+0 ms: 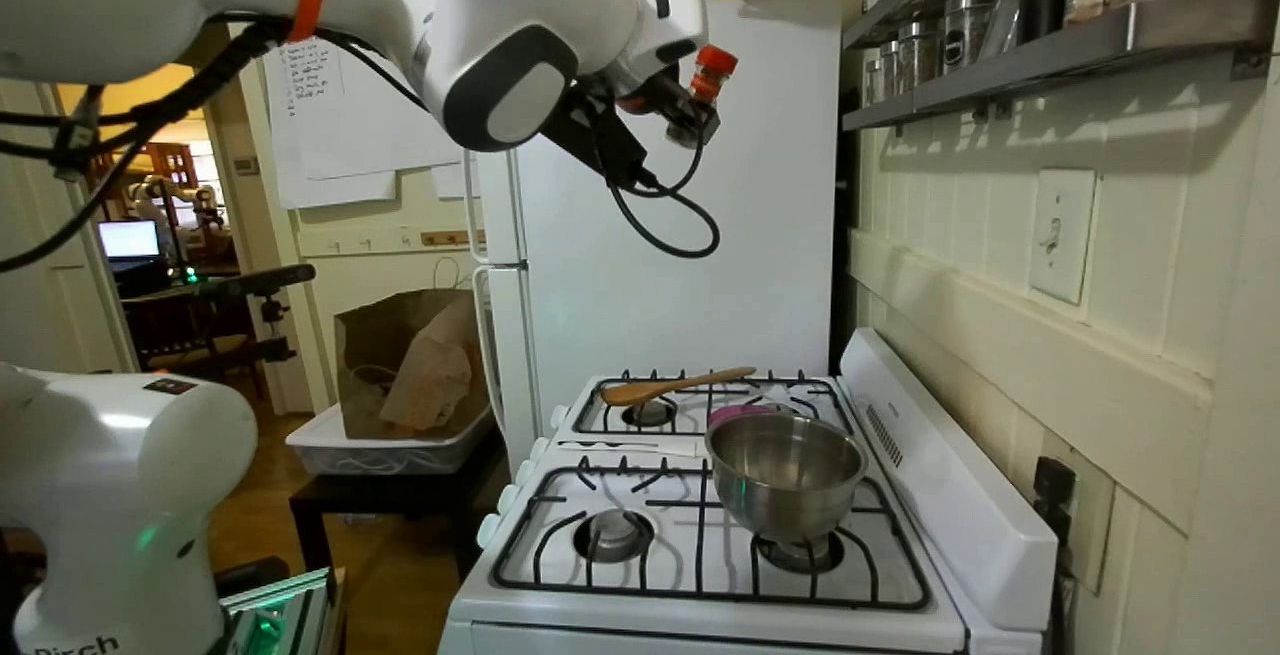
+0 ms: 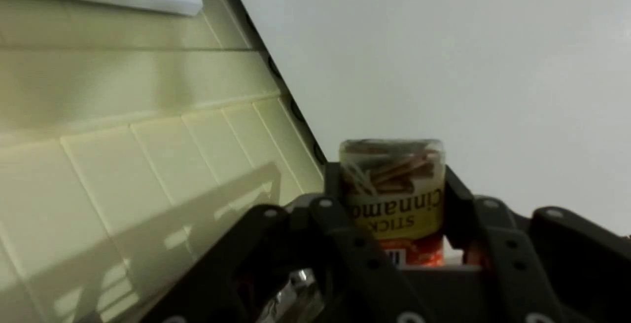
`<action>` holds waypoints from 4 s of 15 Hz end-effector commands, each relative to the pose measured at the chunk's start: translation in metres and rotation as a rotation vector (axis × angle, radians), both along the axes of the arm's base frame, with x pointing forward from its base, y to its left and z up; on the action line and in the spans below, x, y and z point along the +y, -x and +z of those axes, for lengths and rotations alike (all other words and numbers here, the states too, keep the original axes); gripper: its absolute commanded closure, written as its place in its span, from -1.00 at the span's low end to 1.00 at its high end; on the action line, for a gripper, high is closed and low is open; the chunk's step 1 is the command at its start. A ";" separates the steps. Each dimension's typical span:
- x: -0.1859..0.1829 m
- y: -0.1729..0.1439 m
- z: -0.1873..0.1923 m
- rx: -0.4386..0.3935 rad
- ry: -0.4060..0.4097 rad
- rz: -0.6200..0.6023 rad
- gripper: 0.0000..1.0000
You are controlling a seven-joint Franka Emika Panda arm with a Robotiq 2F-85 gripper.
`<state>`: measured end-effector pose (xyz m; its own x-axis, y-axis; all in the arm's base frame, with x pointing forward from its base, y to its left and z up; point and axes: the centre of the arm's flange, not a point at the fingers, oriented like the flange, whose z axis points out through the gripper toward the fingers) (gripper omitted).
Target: Remove the left orange bottle from the shelf
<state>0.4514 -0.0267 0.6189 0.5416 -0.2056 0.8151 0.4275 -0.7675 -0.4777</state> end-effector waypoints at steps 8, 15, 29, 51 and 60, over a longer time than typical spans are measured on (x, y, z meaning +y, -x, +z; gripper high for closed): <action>0.087 0.012 -0.151 0.213 0.071 0.243 0.55; 0.102 0.034 -0.229 0.180 0.187 0.350 0.55; 0.124 0.045 -0.280 0.078 0.334 0.523 0.55; 0.131 0.055 -0.380 -0.114 0.439 0.589 0.55; 0.133 0.035 -0.371 -0.094 0.421 0.572 0.05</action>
